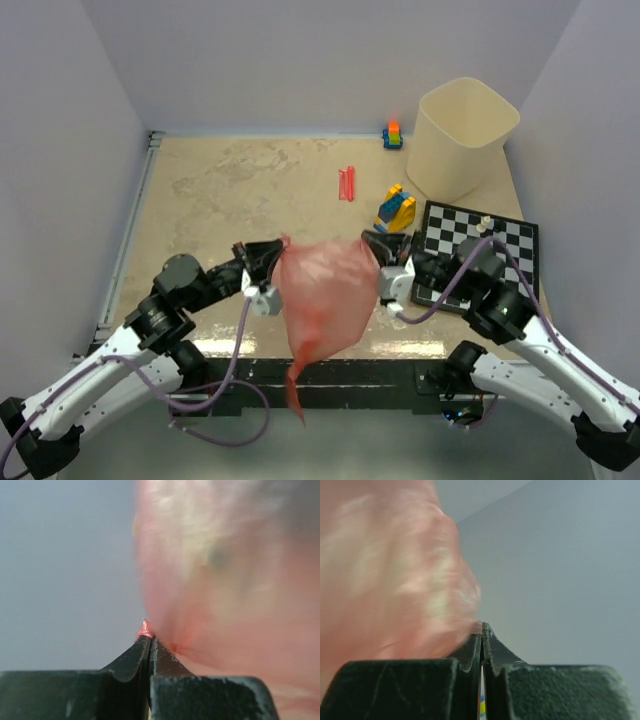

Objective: Put the trash bags into the trash bin
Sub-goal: Unfold the trash bag at the center of the board.

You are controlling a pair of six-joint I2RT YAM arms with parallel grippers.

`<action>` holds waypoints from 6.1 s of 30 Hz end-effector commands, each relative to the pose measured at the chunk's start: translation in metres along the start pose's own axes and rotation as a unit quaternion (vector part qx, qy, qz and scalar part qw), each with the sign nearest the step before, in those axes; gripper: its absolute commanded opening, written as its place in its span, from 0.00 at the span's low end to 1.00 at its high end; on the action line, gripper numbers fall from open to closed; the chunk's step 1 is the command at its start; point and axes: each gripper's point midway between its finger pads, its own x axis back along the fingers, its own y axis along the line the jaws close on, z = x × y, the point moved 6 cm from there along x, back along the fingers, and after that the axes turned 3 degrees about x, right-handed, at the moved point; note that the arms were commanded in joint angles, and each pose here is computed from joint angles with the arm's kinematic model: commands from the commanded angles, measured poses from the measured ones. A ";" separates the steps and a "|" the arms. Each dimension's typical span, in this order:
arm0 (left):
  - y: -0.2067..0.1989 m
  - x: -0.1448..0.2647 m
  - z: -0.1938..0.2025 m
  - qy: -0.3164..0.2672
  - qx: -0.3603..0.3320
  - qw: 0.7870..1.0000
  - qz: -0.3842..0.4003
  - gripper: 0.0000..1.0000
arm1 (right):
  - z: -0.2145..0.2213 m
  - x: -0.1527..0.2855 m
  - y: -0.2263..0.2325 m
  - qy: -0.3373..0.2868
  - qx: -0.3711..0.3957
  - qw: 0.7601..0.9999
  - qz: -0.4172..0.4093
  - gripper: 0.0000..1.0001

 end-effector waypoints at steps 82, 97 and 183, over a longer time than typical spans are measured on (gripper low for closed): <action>0.160 -0.064 0.037 0.019 0.209 0.942 -0.262 0.00 | 0.032 -0.065 -0.061 -0.023 0.044 0.974 0.219 0.00; 0.286 -0.037 0.014 0.016 0.091 0.877 -0.472 0.00 | 0.043 -0.051 -0.241 0.027 0.044 0.892 0.449 0.00; 0.083 0.005 0.089 0.212 0.342 0.886 -0.231 0.00 | 0.112 -0.151 -0.052 0.129 -0.603 0.787 -0.034 0.00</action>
